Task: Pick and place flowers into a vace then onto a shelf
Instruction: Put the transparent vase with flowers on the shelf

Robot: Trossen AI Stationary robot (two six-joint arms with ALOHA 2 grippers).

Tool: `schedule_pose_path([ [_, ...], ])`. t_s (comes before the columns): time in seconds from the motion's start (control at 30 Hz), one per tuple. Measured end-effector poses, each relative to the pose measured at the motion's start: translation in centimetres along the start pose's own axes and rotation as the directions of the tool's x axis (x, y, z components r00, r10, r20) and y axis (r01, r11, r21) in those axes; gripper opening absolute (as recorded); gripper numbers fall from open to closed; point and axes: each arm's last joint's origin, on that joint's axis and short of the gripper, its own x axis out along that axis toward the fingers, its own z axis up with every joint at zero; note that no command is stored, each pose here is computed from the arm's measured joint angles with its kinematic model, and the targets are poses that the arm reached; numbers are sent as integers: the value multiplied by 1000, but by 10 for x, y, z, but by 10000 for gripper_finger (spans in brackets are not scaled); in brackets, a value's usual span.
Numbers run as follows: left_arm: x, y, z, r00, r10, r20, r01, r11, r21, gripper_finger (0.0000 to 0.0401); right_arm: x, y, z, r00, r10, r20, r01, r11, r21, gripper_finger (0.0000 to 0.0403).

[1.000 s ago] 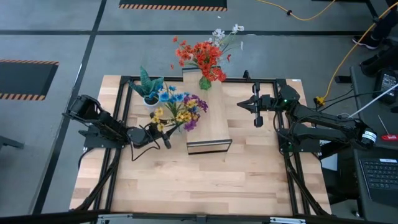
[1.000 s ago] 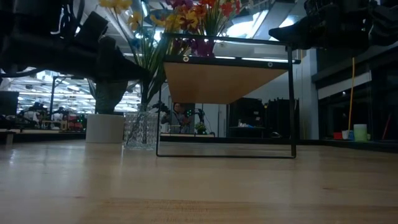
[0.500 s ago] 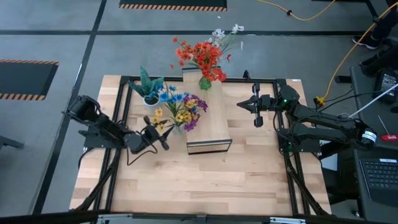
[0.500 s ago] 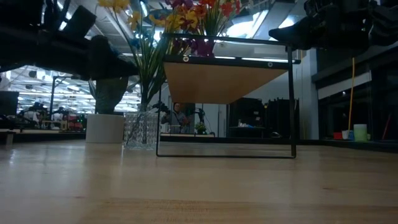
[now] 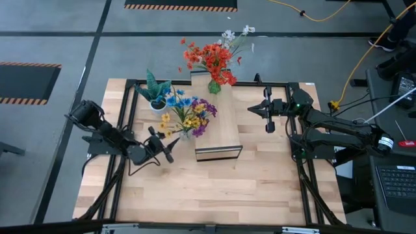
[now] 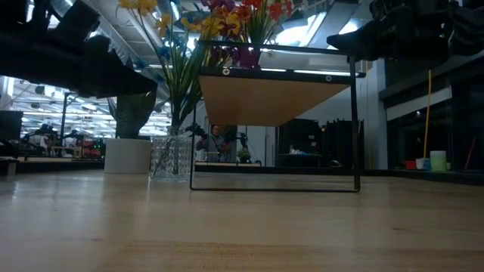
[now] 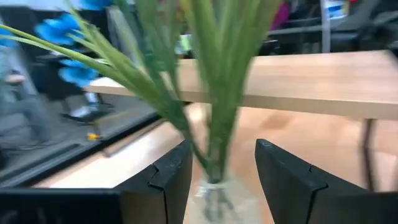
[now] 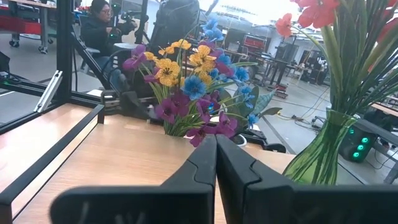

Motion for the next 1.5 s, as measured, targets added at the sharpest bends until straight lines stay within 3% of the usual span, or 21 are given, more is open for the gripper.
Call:
schedule_pose_path([
  [0.23,-7,-7,-1,982,-188,-4,188,979,-75,134,0,0,0,1000,0,0,0,1000,0,12],
  [0.33,-8,-7,-2,985,-174,-10,174,984,-50,117,0,0,0,1000,0,0,0,1000,0,12],
  [0.47,-7,-7,-3,987,-162,-14,160,983,-90,122,0,0,0,1000,0,0,0,1000,0,12],
  [0.7,-7,-6,-7,989,-144,-34,139,982,-131,181,0,0,0,1000,0,0,0,1000,0,12],
  [0.9,-7,-4,-7,997,-72,-30,68,990,-124,222,0,0,0,1000,0,0,0,1000,0,12],
  [1.2,20,4,-18,981,-135,-136,116,984,-137,219,0,0,0,1000,0,0,0,1000,0,12],
  [1.5,43,20,-26,971,-90,-220,71,993,-91,219,0,0,0,1000,1,0,-1,1000,0,12],
])
